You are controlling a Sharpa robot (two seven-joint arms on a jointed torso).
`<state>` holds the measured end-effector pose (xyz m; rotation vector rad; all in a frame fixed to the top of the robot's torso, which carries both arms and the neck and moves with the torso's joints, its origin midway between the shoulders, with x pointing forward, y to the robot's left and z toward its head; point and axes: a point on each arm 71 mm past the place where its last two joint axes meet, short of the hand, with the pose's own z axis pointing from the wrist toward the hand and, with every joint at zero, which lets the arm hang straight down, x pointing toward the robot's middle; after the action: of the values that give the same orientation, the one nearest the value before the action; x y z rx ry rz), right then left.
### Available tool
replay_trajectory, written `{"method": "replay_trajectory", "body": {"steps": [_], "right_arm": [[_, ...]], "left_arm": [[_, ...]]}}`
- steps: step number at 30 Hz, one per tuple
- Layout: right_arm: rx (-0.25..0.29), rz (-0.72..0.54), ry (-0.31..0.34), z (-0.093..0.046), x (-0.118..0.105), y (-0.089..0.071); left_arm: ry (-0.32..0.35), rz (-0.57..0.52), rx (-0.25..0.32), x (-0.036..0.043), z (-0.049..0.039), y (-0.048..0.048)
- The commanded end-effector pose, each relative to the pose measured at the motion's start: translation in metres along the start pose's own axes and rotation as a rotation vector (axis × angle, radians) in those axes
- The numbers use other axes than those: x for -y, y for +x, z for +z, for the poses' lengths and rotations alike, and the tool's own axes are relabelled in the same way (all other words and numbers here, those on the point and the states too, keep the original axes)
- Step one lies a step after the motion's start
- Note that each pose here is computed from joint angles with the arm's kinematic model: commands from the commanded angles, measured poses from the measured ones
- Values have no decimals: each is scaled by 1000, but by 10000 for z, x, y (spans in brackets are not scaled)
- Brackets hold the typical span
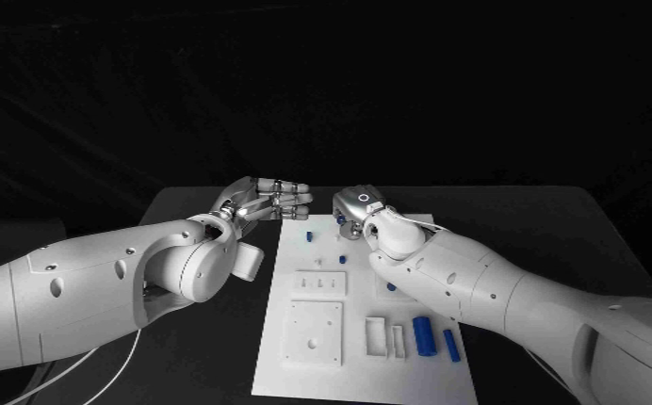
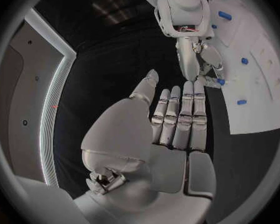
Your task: Assemble the parts on the task board
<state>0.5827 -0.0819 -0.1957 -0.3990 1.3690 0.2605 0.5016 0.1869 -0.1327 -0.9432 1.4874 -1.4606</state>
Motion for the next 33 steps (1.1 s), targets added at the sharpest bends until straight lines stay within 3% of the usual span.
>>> {"method": "replay_trajectory", "body": {"steps": [1,33], "right_arm": [[-10,-15,-9,-1,-22,9],[-61,-18,-2,-14,11,96]], "left_arm": [[13,3,-11,31,8,27],[21,5,-18,69,35,52]]}}
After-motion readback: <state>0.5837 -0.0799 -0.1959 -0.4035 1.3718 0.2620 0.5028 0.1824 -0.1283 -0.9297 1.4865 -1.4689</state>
